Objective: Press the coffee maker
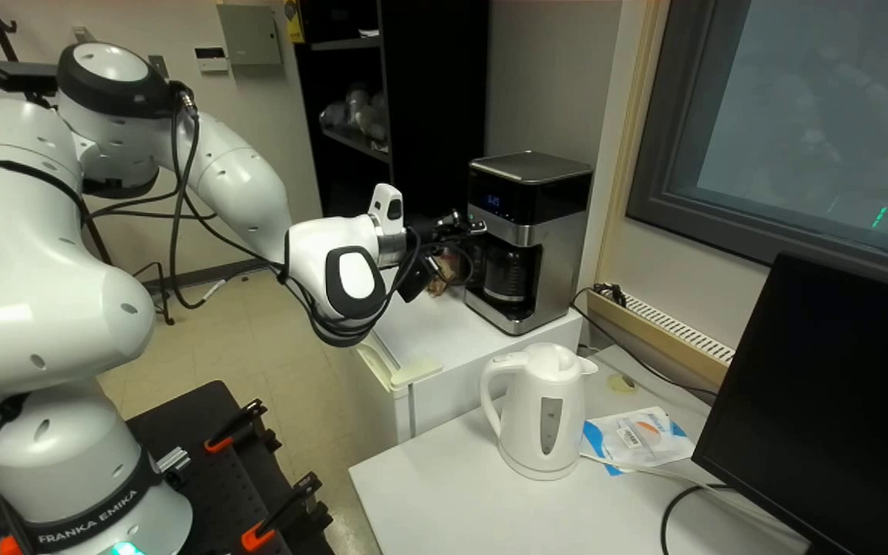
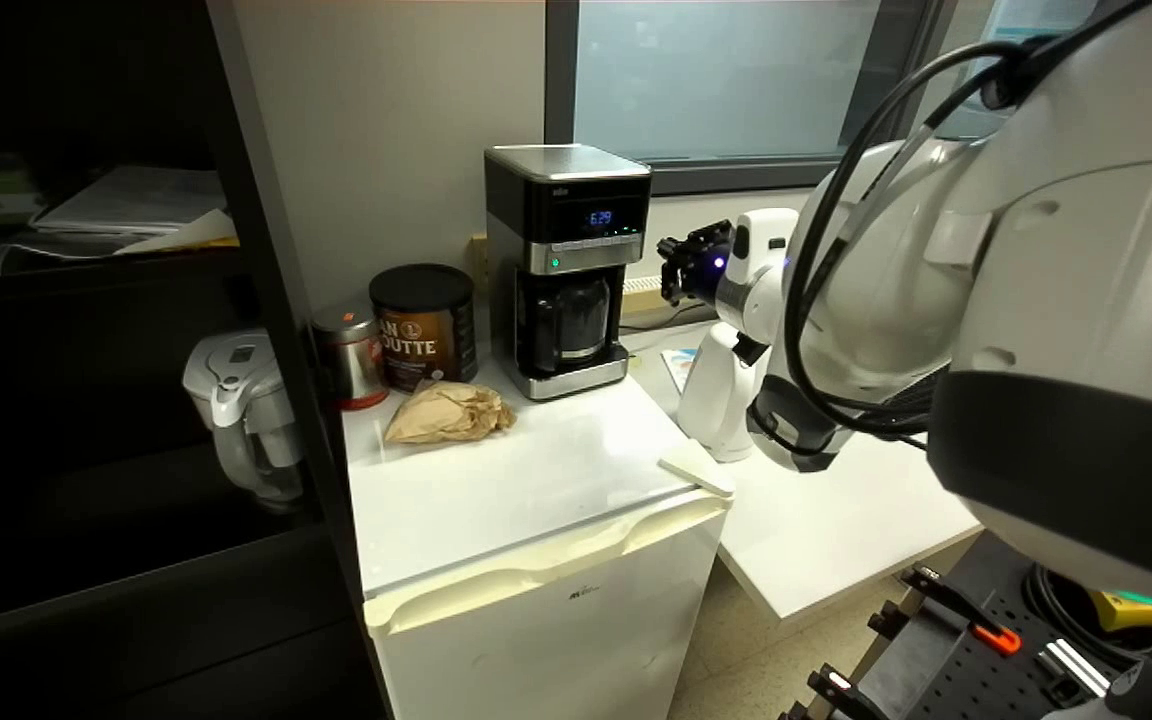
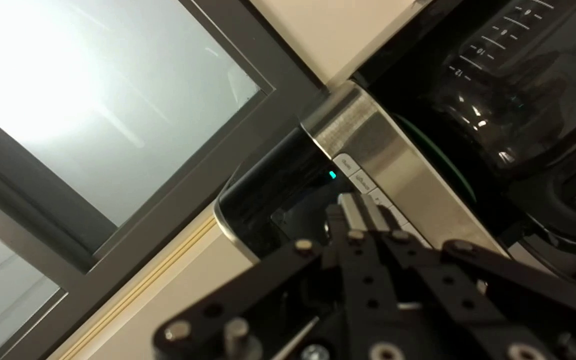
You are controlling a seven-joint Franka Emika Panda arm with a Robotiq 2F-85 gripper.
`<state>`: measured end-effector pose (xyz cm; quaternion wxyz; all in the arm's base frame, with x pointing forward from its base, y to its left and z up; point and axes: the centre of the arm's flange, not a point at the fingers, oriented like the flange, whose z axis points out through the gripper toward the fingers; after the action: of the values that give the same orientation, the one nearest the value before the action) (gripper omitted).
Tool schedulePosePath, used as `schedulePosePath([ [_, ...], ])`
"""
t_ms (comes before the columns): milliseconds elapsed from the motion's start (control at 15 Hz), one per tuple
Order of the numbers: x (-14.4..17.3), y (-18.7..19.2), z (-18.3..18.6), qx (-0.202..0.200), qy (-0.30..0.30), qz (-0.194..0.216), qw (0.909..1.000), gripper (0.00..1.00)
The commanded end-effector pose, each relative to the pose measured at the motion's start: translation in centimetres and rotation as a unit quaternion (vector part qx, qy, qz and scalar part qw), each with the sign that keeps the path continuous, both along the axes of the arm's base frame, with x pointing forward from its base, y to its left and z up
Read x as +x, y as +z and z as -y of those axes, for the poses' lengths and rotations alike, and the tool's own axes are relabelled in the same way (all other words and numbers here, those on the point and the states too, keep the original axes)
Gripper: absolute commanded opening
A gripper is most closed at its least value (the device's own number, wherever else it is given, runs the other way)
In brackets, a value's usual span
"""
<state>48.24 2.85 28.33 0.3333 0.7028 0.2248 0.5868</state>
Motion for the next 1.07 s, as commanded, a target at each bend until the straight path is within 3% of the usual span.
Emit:
schedulePosePath([
  [0, 1.3, -0.9, 0.3, -0.002, -0.001, 0.026, 0.9997, 0.03],
  [1000, 5.6, -2.6, -0.3, 0.003, -0.015, 0.045, 0.9988, 0.03],
])
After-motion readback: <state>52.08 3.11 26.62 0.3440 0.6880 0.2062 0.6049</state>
